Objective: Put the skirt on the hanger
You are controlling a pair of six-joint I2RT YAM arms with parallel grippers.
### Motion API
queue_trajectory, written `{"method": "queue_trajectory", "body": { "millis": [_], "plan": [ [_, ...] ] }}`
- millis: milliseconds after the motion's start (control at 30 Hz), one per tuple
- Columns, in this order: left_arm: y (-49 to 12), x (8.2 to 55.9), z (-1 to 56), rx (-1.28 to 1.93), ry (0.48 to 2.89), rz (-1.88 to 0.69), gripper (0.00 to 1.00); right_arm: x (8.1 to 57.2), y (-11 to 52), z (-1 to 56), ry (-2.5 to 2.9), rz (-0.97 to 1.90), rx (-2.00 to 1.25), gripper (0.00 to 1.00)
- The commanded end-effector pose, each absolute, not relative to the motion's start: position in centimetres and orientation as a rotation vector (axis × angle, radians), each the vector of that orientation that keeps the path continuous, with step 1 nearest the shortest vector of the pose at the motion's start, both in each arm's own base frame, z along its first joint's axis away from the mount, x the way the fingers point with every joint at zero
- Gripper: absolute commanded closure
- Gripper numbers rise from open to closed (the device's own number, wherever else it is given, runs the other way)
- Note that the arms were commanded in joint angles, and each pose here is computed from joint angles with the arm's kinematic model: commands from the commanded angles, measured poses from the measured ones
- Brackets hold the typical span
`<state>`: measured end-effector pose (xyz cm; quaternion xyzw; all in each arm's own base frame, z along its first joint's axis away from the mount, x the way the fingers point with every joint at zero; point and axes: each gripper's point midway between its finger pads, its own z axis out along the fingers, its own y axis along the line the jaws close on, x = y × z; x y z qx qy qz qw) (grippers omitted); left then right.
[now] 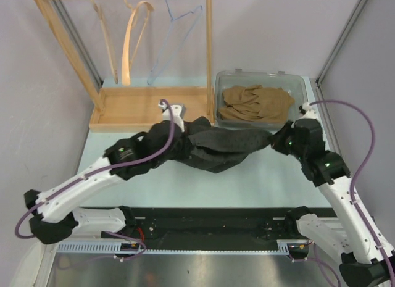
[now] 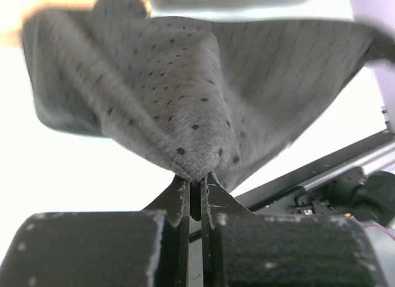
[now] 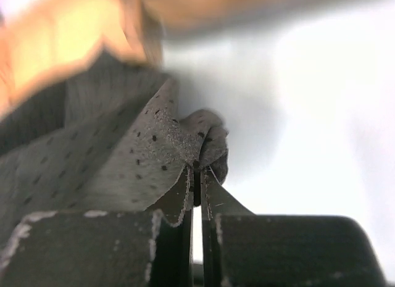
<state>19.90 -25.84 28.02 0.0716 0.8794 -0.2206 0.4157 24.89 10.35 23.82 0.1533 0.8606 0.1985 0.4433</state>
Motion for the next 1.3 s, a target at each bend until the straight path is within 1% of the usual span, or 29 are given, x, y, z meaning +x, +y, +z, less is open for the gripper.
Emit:
{"method": "queue_trajectory", "body": {
  "millis": [0,67,133,167,200,233,300,333,400,433,500,800,867,1000,1100,1133,1167,1200,1233,1267],
  "plan": [
    [-24.2,19.1,31.9,0.27,2.124,-0.584,1.0,27.0,7.7,31.0,1.978,0.403,0.303,1.0],
    [-24.8,18.2,33.5,0.353,2.103,-0.644,1.0,28.0,6.6,34.8,1.904,0.379,0.299,1.0],
    [-25.4,17.6,35.3,0.414,2.065,-0.699,1.0,28.9,6.1,36.7,1.872,0.37,0.293,1.0],
    [-26.0,17.5,35.6,0.445,2.065,-0.718,1.0,29.1,5.4,39.4,1.811,0.36,0.293,1.0],
    [-26.2,17.4,36.0,0.459,2.065,-0.719,1.0,29.3,5.1,40.3,1.792,0.355,0.294,1.0],
    [-26.4,17.2,37.6,0.488,2.028,-0.74,1.0,29.4,5.0,41.5,1.769,0.36,0.287,1.0],
    [-27.5,17.0,38.2,0.541,2.029,-0.758,1.0,29.8,4.3,44.0,1.715,0.35,0.292,1.0],
    [-27.9,16.8,39.9,0.556,1.99,-0.787,1.0,29.8,4.2,44.7,1.7,0.351,0.291,1.0],
    [-29.4,16.2,40.8,0.609,1.97,-0.852,1.0,30.0,3.6,46.3,1.666,0.34,0.293,1.0],
    [-29.8,16.0,41.8,0.621,1.944,-0.886,1.0,30.1,3.4,46.5,1.66,0.328,0.299,1.0],
    [-31.7,15.5,42.0,0.674,1.927,-0.954,1.0,29.9,2.5,47.1,1.64,0.302,0.321,1.0],
    [-39.6,13.3,39.0,0.878,1.961,-1.115,1.0,28.2,-0.3,47.2,1.598,0.211,0.411,1.0],
    [-41.3,12.7,38.6,0.919,1.963,-1.139,1.0,27.7,-1.5,48.3,1.559,0.168,0.436,1.0],
    [-43.3,10.3,38.6,0.99,1.937,-1.203,1.0,27.4,-1.7,50.7,1.509,0.156,0.416,1.0],
    [-43.6,9.1,38.4,1.002,1.922,-1.239,1.0,28.9,-0.6,51.8,1.511,0.201,0.358,1.0],
    [-43.5,8.9,36.6,0.997,1.969,-1.234,1.0,29.4,0.4,52.1,1.515,0.249,0.312,1.0],
    [-43.3,8.6,36.1,0.988,1.974,-1.248,1.0,31.0,1.0,51.4,1.547,0.278,0.29,1.0],
    [-42.9,8.4,37.6,0.949,1.914,-1.298,1.0,31.8,2.1,51.2,1.566,0.321,0.252,1.0],
    [-42.6,8.2,35.1,0.94,1.966,-1.293,1.0,32.6,3.1,51.0,1.577,0.359,0.21,1.0],
    [-42.3,8.2,34.9,0.92,1.955,-1.313,1.0,33.6,4.8,50.2,1.607,0.385,0.169,1.0]
  ]
}}
